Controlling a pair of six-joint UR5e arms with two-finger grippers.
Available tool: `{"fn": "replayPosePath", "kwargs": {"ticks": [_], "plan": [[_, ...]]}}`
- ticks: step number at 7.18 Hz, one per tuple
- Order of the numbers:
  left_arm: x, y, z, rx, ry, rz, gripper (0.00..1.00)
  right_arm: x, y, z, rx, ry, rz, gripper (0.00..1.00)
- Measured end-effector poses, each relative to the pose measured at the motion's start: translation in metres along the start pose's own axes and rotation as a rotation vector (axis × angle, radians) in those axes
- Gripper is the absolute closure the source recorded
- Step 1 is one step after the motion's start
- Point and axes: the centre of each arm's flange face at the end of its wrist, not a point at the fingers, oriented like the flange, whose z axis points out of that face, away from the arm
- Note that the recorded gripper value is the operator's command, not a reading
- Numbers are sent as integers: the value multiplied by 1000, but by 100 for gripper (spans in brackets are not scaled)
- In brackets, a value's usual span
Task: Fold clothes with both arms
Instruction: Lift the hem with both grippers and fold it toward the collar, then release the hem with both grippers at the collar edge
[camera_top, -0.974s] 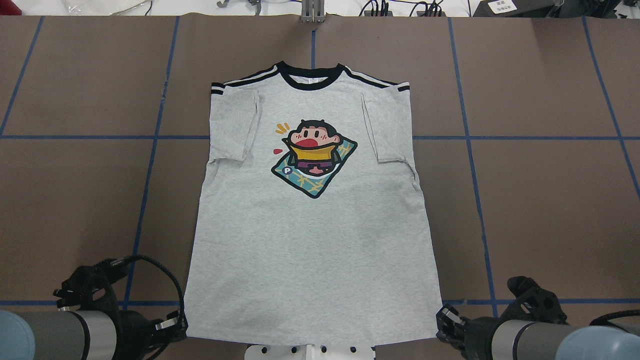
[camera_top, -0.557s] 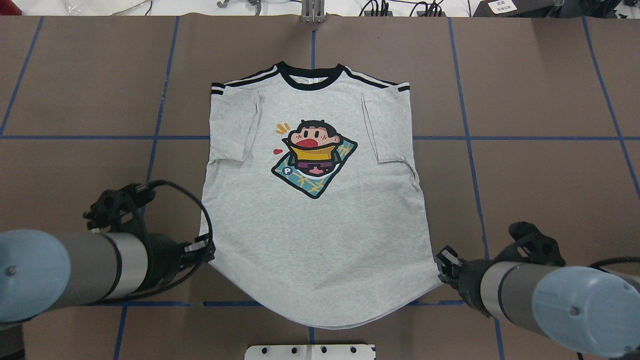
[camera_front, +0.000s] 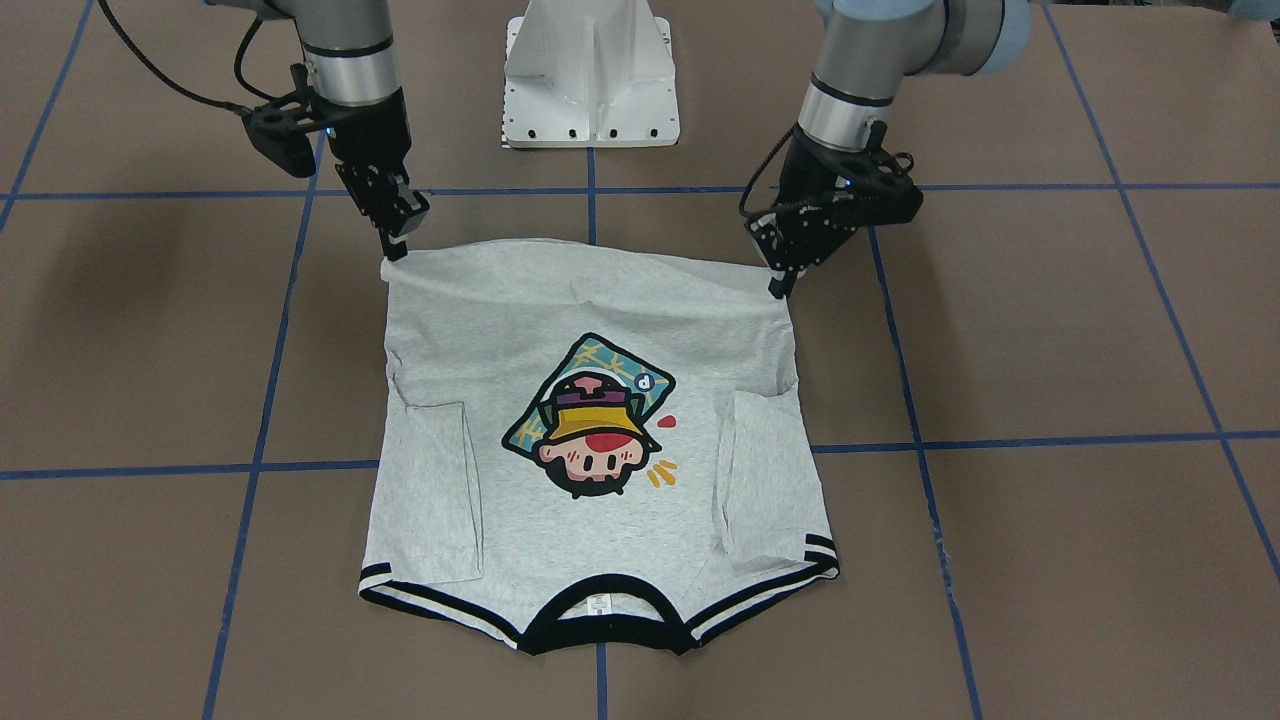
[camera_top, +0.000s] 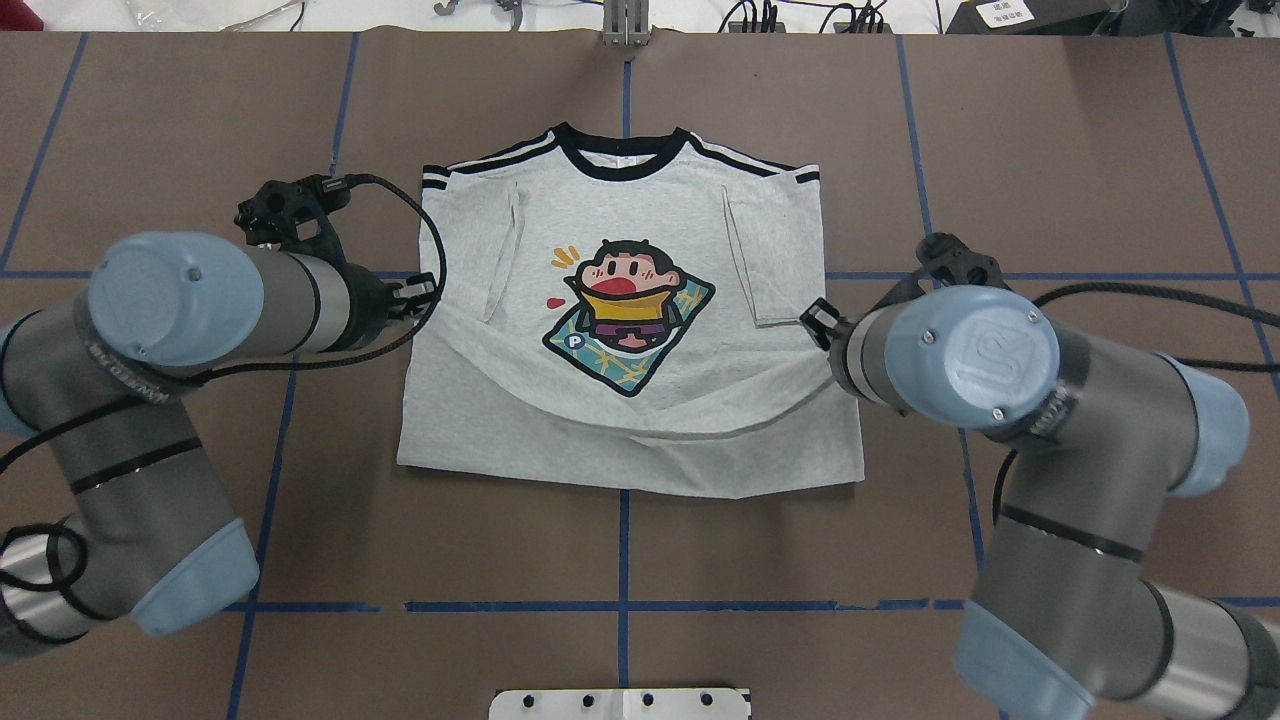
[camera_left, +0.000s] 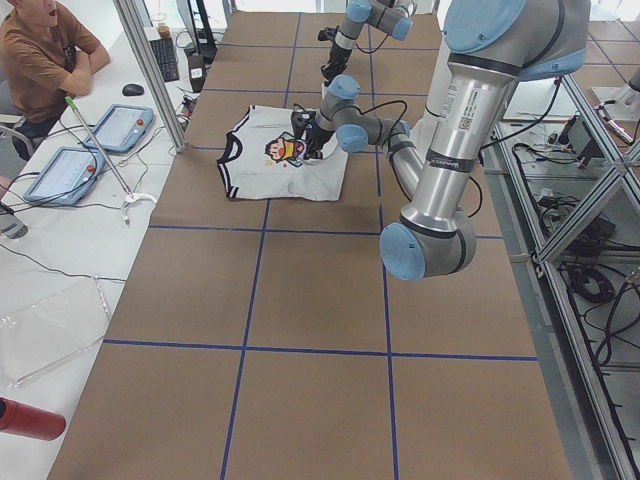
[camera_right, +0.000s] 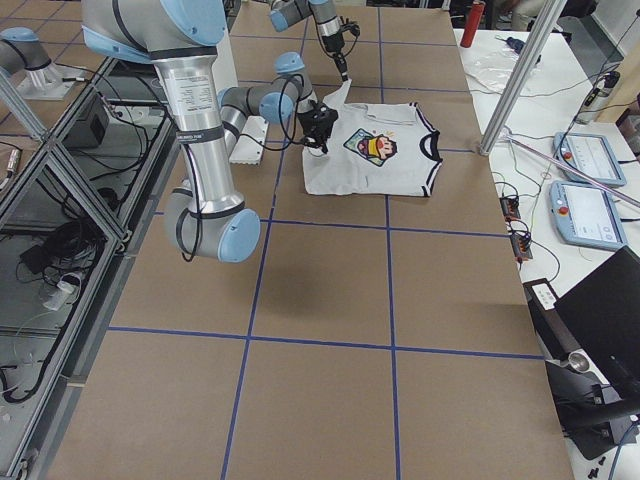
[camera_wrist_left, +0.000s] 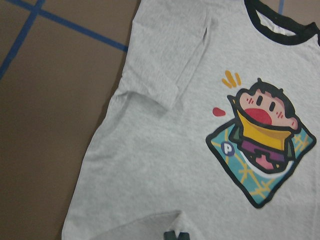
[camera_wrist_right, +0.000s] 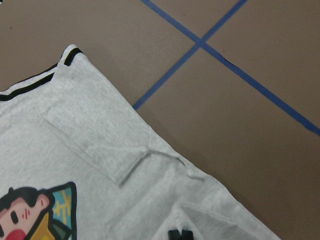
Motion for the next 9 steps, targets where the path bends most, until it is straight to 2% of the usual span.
{"fn": "replayPosePath", "kwargs": {"ticks": [2,4,6,9], "plan": [[-3,-45,53,53,-14,3,100,-48,-49,46,80,33,-11,100],[-14,-81,93,96,-9,9,100,-89,-93,88,89,14,34,100],[-15,-106,113,138,-30,29,100,-125,-133,125,101,13,53,100],[-4,-122,144,182,-64,37,100,-139,-159,164,113,4,63,100]]}}
